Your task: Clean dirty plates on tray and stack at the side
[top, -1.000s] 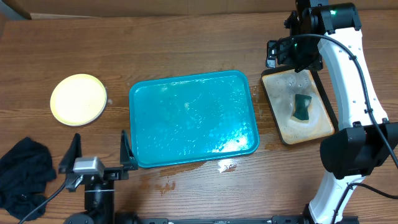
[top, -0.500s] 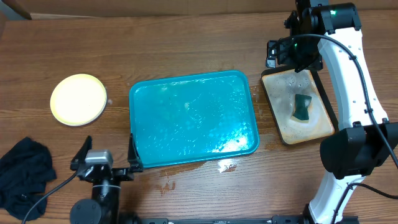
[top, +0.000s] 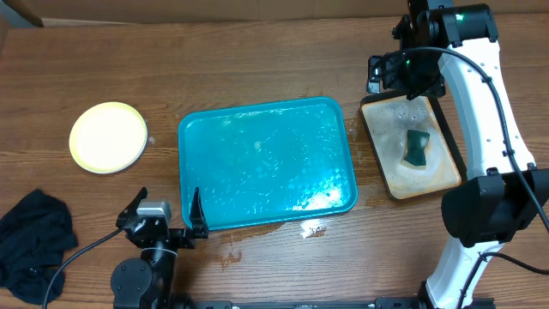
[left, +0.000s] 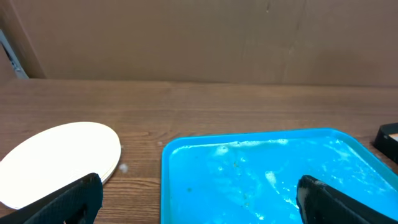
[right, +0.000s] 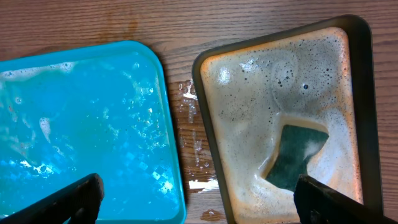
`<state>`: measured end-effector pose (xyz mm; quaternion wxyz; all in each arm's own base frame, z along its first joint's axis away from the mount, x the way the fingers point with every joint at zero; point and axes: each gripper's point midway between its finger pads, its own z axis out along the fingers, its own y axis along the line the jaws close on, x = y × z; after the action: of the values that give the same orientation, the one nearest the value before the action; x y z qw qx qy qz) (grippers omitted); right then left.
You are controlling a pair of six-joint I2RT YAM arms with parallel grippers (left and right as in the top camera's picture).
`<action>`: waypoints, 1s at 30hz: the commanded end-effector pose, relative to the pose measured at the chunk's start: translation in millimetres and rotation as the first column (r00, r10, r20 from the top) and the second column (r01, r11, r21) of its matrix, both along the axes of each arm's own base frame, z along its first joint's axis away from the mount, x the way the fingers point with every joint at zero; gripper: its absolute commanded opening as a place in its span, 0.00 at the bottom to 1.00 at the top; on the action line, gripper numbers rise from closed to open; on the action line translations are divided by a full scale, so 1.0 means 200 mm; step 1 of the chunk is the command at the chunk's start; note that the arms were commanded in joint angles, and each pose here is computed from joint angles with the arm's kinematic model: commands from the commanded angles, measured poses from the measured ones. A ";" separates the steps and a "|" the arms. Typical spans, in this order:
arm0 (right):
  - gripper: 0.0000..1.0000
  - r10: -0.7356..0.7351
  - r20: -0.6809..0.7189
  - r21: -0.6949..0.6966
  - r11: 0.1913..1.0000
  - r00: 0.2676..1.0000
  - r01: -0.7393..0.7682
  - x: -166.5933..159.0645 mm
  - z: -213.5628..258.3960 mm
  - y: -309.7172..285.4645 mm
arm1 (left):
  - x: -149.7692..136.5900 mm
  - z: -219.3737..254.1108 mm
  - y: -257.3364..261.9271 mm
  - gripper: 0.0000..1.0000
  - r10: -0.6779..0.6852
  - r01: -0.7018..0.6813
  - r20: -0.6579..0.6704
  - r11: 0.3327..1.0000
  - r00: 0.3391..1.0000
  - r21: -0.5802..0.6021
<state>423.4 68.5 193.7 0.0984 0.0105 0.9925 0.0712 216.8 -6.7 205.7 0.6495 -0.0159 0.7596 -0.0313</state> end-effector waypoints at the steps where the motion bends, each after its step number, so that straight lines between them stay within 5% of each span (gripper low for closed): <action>1: 1.00 0.007 0.073 -0.002 1.000 0.997 -0.007 0.01 0.12 0.00 | 0.01 -0.04 0.04 1.00 0.037 -0.037 -0.005 0.999 0.999 -0.011; 11: 1.00 0.007 0.073 -0.002 1.000 0.997 -0.007 0.01 0.12 0.00 | 0.05 -0.36 0.03 1.00 0.040 -0.052 -0.135 0.995 0.990 -0.085; 30: 1.00 0.007 0.073 -0.002 1.000 0.997 -0.007 0.01 0.12 0.00 | 0.07 -0.35 0.07 1.00 0.080 -0.089 -0.114 0.994 0.990 -0.070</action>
<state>423.3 68.5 193.7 0.0983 0.0104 0.9926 0.0712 229.8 5.7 137.7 0.6044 -0.0698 0.7929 -0.0328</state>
